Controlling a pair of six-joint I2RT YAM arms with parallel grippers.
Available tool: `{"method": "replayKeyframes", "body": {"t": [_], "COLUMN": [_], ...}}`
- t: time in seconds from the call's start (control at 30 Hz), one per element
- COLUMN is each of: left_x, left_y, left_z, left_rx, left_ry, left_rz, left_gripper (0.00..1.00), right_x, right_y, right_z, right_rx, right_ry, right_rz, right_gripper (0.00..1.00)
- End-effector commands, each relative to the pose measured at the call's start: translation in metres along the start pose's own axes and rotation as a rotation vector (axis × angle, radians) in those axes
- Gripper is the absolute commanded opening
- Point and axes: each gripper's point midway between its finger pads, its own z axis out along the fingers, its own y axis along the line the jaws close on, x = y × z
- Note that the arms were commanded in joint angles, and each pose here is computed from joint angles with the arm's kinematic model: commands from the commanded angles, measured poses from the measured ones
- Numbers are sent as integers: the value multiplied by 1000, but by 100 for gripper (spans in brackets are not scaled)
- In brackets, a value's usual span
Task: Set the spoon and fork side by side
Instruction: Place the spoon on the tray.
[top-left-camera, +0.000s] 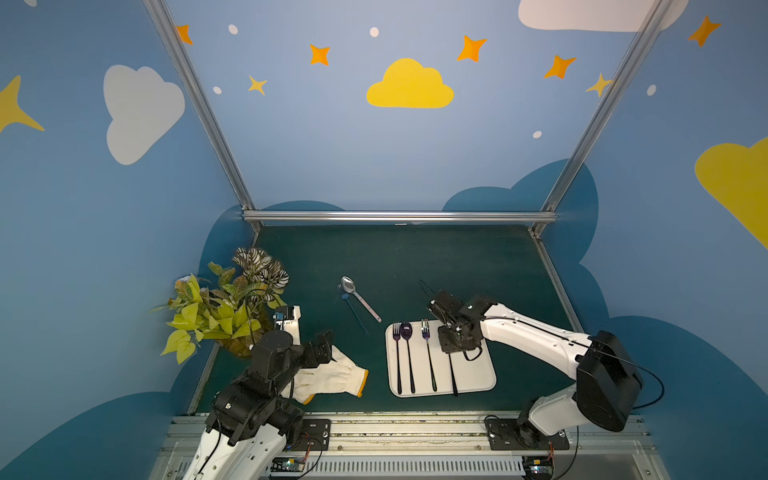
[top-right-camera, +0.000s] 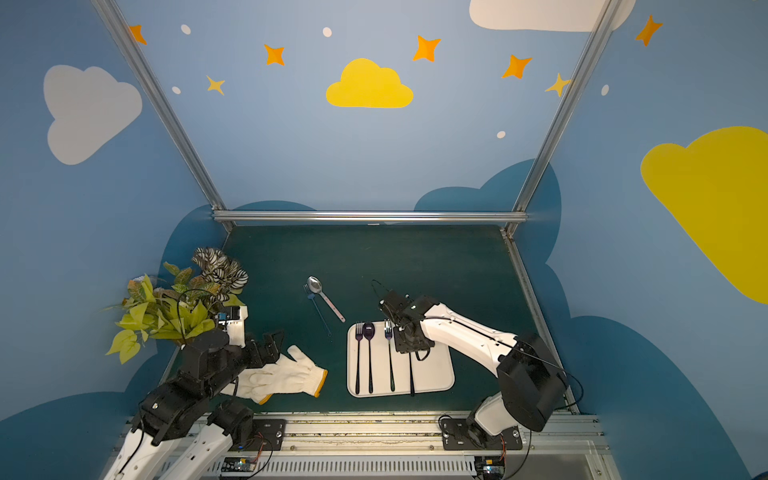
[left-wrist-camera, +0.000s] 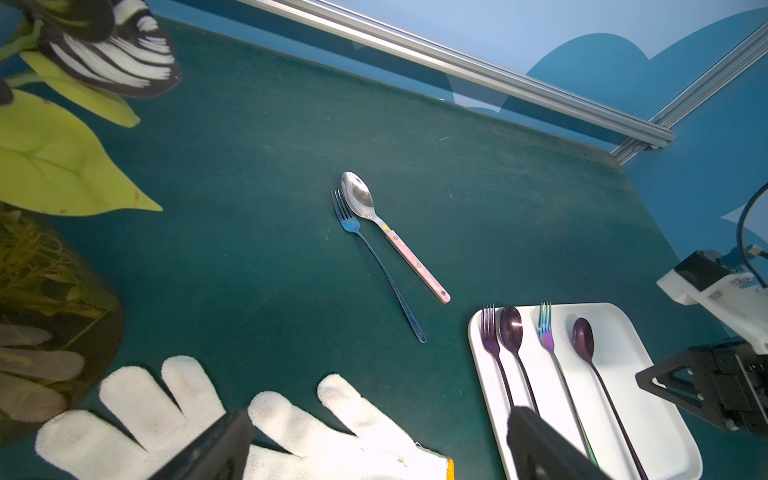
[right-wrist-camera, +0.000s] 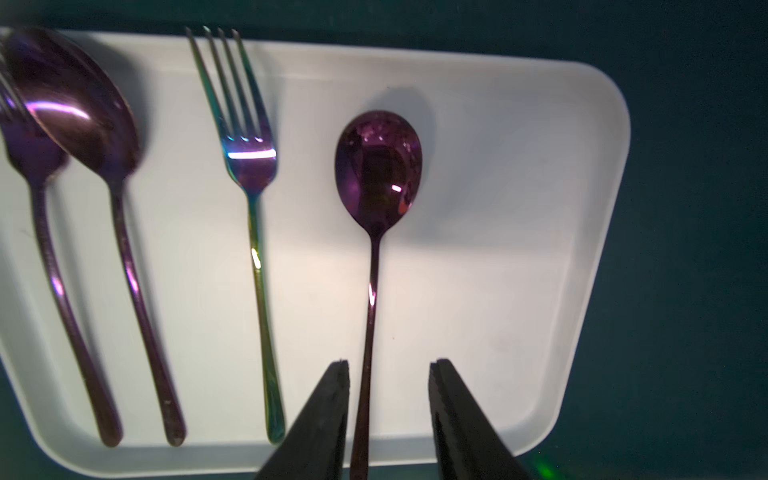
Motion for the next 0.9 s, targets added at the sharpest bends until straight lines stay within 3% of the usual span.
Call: {"method": "replayKeyframes", "body": {"t": [0.0,0.47,0.87], "left_x": [0,0,-1], "left_y": [0,1,2], "left_z": [2,3,2], "left_rx": [4,-3,-9], "left_ry": [-9,-4,-6], "left_rz": [11,13,12], "left_gripper": [100,100,100], "right_x": [13,6,-7], "right_y": [21,6,10], "right_z": [8,53,55], "right_rx": [-149,-130,-138], "right_ry": [96,166,132], "right_rz": [-106,-25,9], "right_gripper": [37,31,12]}}
